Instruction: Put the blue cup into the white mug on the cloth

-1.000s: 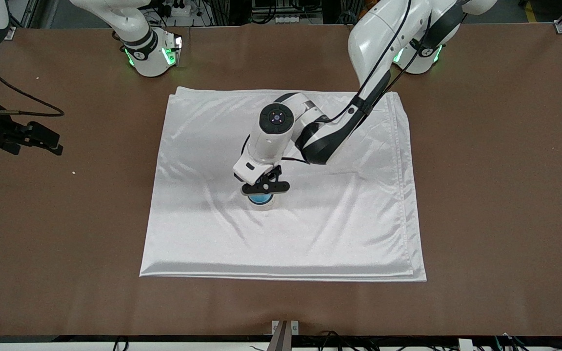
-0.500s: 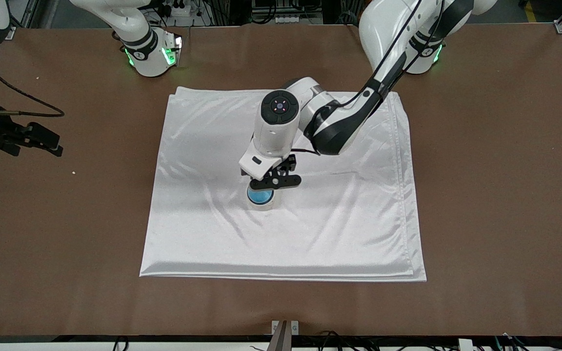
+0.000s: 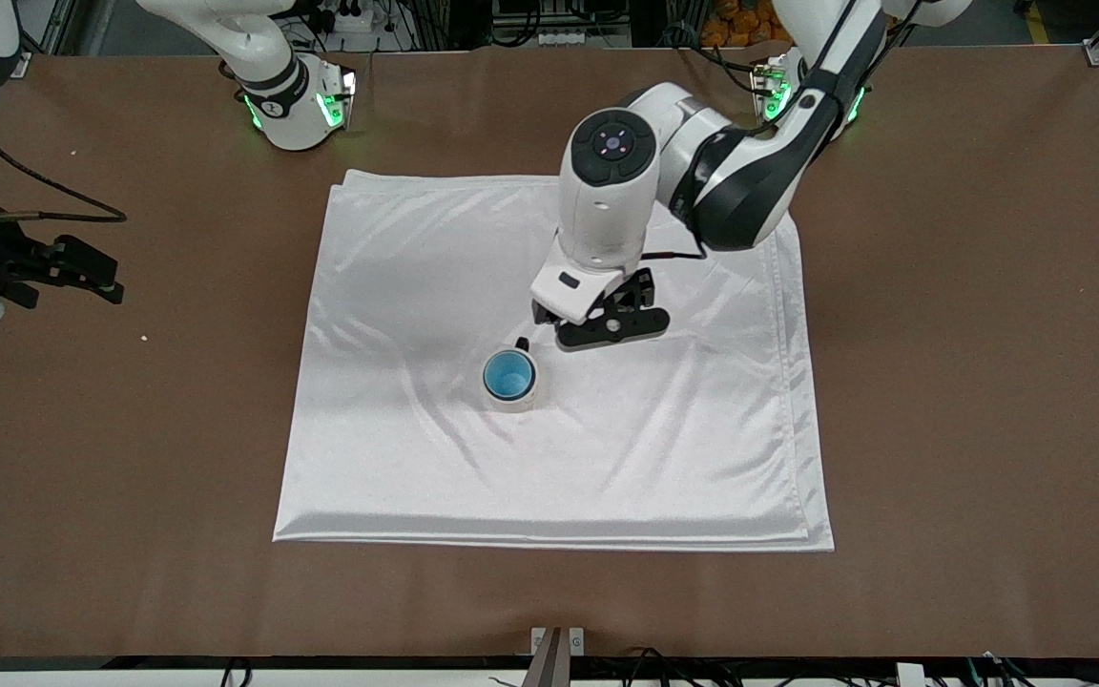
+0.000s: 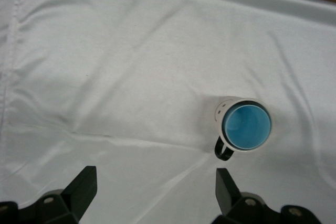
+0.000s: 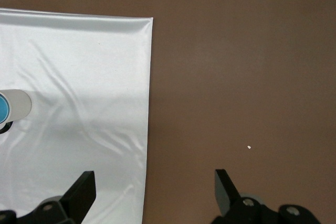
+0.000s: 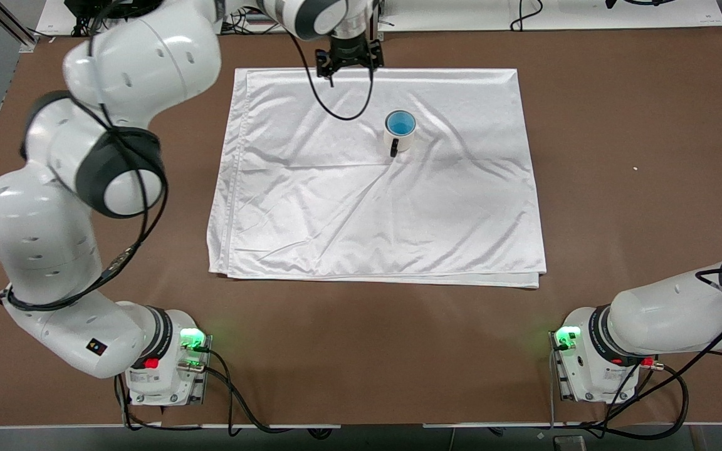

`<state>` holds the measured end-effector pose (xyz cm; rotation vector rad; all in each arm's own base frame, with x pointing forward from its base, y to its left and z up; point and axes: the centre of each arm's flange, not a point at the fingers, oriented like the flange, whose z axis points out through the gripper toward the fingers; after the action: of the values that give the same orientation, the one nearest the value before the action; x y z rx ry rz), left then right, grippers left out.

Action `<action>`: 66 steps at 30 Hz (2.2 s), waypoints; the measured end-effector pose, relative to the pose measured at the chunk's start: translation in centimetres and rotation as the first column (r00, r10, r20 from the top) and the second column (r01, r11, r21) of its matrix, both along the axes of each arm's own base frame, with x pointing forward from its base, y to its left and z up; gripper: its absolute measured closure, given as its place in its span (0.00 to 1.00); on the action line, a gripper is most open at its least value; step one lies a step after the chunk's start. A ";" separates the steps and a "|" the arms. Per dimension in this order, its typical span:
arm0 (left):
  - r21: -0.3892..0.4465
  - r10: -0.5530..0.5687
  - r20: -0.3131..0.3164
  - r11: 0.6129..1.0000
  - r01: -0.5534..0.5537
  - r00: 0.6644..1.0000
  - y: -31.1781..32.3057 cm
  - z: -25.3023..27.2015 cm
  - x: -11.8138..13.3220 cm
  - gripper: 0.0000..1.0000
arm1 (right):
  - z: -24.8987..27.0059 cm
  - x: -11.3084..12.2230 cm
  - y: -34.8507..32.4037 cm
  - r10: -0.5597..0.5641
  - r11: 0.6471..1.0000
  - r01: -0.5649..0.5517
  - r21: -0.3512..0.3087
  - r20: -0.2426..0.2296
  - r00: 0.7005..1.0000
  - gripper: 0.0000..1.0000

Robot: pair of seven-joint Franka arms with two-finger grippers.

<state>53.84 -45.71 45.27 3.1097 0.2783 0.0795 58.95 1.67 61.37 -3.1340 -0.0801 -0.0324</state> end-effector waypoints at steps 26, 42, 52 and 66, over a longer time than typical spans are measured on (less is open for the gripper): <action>0.065 -0.190 0.011 0.980 0.189 0.982 27.3 10.5 0.3 0.00 | 0.3 -0.1 0.5 0.059 0.998 -0.059 0.000 0.006 0.998 0.00; 0.015 -0.211 0.051 0.977 0.210 0.976 33.4 16.3 0.9 0.00 | 0.6 -0.3 0.5 0.061 0.998 -0.060 -0.007 0.014 0.998 0.00; 0.001 -0.207 0.043 0.978 0.207 0.977 33.8 18.1 1.0 0.00 | 0.7 -0.3 0.4 0.119 0.993 -0.118 -0.012 0.012 0.993 0.00; -0.016 -0.213 0.016 0.977 0.214 0.977 33.5 17.0 2.4 0.00 | 0.4 -0.9 0.4 0.120 0.993 -0.120 -0.008 -0.036 0.992 0.00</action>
<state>56.21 -12.23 62.30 3.0969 -0.0565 0.0952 58.01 2.05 61.78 -3.1318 -0.2687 0.0238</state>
